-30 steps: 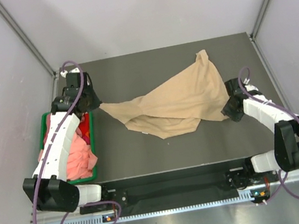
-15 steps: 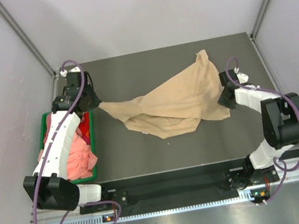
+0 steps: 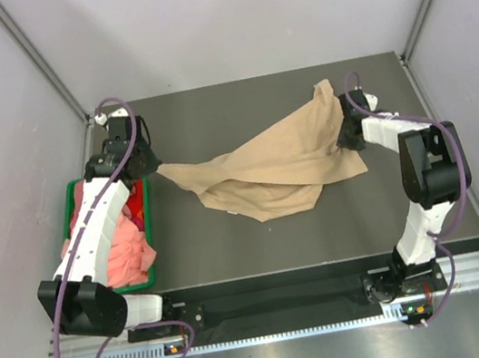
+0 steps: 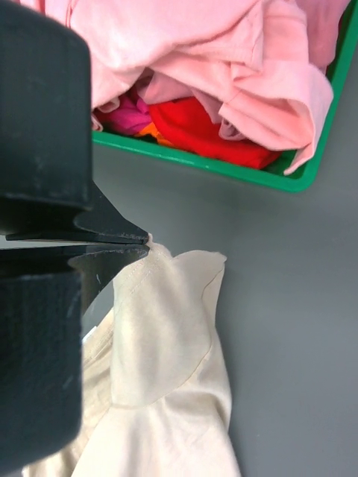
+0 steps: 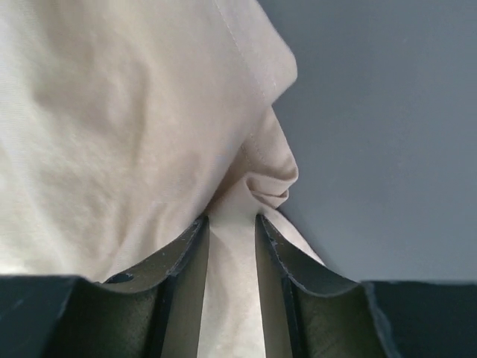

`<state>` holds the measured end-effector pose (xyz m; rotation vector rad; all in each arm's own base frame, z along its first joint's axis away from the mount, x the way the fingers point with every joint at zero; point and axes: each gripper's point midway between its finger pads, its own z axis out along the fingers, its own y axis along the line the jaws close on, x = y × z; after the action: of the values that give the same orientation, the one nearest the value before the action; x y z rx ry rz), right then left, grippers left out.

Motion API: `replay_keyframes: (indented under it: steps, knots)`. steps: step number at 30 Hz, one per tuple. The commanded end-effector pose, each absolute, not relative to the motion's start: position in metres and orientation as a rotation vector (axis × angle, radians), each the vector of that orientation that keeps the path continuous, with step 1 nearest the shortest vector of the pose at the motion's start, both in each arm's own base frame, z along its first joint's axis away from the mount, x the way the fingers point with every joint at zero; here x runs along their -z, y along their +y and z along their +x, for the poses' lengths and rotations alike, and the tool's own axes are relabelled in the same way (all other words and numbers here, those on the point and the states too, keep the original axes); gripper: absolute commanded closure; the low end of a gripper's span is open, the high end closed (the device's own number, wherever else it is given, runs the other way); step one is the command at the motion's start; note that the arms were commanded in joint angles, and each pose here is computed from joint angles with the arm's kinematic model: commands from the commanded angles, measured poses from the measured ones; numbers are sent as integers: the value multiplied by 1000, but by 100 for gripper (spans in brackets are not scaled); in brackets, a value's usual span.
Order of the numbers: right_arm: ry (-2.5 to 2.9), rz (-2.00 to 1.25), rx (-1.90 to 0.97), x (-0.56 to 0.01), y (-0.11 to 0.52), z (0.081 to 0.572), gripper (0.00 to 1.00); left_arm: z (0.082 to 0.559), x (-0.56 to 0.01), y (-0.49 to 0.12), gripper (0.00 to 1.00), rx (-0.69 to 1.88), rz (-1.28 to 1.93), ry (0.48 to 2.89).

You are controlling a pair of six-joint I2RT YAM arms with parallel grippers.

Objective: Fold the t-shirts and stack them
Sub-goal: Flatten the tshirt out

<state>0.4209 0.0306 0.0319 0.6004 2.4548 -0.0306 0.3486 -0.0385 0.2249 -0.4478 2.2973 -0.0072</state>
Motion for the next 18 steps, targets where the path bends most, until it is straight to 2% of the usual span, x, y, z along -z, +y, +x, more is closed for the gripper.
replay_keyframes:
  steps: [1, 4, 5, 7, 11, 18]
  knots:
    - [2404, 597, 74, -72, 28, 434, 68, 354, -244, -51, 100, 122, -423, 2219]
    - [2389, 750, 202, -104, 9, 415, 61, 351, -249, -57, 100, 176, -410, 2196]
    - [2417, 838, 248, -108, 3, 395, 60, 351, -249, -57, 100, 175, -410, 2198]
    - [2419, 920, 217, -118, -2, 381, 59, 350, -249, -59, 100, 189, -399, 2206]
    - [2449, 1094, 110, -102, 6, 346, 60, 348, -246, -71, 100, 264, -372, 2233]
    - [2469, 1278, 128, -60, 5, 302, 60, 343, -238, -77, 100, 302, -358, 2254]
